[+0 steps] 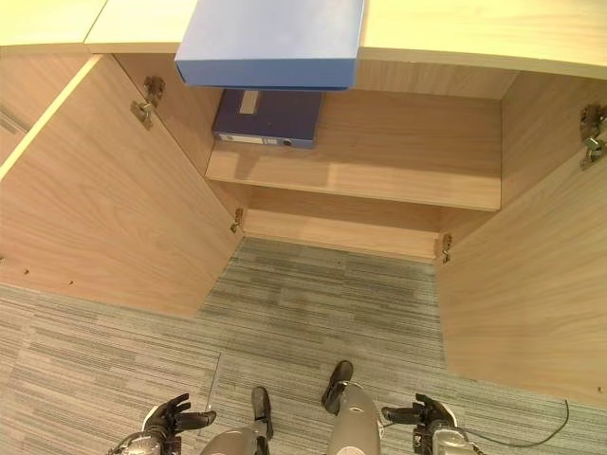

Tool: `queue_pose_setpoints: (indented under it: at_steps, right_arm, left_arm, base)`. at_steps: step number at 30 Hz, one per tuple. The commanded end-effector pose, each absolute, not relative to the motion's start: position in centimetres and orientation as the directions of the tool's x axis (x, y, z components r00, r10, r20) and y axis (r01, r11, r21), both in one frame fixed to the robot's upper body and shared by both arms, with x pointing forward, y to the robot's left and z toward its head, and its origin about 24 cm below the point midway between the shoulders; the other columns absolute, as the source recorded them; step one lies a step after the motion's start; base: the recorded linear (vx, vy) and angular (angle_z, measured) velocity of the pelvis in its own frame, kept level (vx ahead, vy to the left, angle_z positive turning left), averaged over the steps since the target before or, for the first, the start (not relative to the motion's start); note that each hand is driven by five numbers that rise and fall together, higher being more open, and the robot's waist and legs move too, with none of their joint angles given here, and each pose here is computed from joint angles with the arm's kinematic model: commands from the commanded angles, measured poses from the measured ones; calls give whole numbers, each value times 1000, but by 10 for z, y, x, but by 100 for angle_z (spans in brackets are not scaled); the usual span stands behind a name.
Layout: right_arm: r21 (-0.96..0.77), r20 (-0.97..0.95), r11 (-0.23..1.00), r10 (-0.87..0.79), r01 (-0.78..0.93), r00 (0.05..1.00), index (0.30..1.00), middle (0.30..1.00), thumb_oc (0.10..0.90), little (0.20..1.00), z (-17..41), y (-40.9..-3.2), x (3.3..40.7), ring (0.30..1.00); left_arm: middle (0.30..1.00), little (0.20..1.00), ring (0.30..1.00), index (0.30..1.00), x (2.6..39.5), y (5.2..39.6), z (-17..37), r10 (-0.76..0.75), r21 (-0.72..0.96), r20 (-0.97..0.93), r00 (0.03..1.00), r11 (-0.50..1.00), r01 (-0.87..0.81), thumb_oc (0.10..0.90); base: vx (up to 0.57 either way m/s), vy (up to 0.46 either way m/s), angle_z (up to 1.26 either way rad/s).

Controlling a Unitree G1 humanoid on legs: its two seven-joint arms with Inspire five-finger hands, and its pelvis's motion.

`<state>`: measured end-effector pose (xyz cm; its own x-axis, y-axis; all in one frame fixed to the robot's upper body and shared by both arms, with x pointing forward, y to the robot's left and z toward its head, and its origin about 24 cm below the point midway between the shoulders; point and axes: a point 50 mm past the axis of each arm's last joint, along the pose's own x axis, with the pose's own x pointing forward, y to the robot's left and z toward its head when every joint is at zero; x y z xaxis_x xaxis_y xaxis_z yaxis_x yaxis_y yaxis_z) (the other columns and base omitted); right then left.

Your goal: Put the empty folder in the office cabinet

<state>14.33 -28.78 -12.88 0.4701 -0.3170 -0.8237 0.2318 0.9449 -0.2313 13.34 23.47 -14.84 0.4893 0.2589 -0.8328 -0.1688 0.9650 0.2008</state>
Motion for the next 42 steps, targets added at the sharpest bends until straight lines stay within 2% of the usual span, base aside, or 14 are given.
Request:
queue_pose_setpoints:
  at_steps: [1,9,13,21,24,30,33,35,36,37,38,39,40,42]
  right_arm:
    - [-266,-865,943,-325,200,383,900,900,800,900,-139,-290,114,900]
    - [-260,-857,931,-344,256,383,900,900,800,900,-136,-296,117,900]
    - [-220,-862,904,-356,367,360,900,900,800,900,-138,-297,109,900]
    - [-140,-906,880,-300,455,300,900,900,800,900,-152,-277,85,900]
    - [-91,-937,865,-242,494,252,900,900,800,900,-160,-264,69,900]
    - [-37,-953,812,-204,582,225,900,900,800,900,-164,-253,57,900]
    - [-16,-952,783,-202,622,230,900,900,800,900,-165,-251,59,900]
    - [15,-952,752,-190,659,238,900,900,800,900,-165,-249,60,900]
    - [15,-952,751,-190,660,238,900,900,800,900,-165,-249,60,900]
    - [-9,-964,754,-180,657,194,900,900,800,900,-165,-252,54,900]
    - [-9,-965,753,-178,658,191,900,900,800,900,-165,-252,55,900]
    - [-9,-965,753,-178,658,190,900,900,800,900,-165,-252,55,900]
    - [-10,-965,770,-175,637,197,900,900,800,900,-164,-255,57,900]
    - [-23,-966,786,-177,618,189,900,900,800,900,-164,-256,57,900]
  left_arm:
    - [900,900,900,900,114,258,-148,334,267,-835,436,941,-211,800]
    - [900,900,900,900,109,250,-152,289,238,-855,430,956,-169,800]
    - [900,900,900,900,96,249,-156,286,234,-874,393,956,-175,800]
    - [900,900,900,900,66,242,-165,260,166,-919,298,937,-307,800]
    - [900,900,900,900,62,232,-168,180,45,-938,296,911,-410,800]
    - [900,900,900,900,90,232,-161,176,-56,-891,419,873,-485,800]
    - [900,900,900,900,110,230,-153,183,-138,-844,505,835,-533,800]
    - [900,900,900,900,137,229,-140,218,-227,-765,606,789,-571,800]
    - [900,900,900,900,137,229,-140,218,-227,-765,605,789,-571,800]
    - [900,900,900,900,168,226,-117,233,-327,-651,723,773,-543,800]
    - [900,900,900,900,180,224,-104,231,-382,-589,774,765,-519,800]
    - [900,900,900,900,179,224,-104,231,-382,-590,774,764,-519,800]
    - [900,900,900,900,200,225,-67,237,-518,-410,881,735,-439,800]
    - [900,900,900,900,211,229,-32,244,-573,-262,934,739,-354,800]
  base:
    - [125,-245,8]
    - [111,-161,-44]
    - [139,35,-32]
    - [152,133,-35]
    - [163,184,-21]
    - [116,122,-16]
    - [61,62,-5]
    - [67,70,-8]
    - [56,37,-3]
    - [45,24,0]
    - [45,24,2]
    - [33,15,6]
    - [27,16,8]
    - [27,13,5]
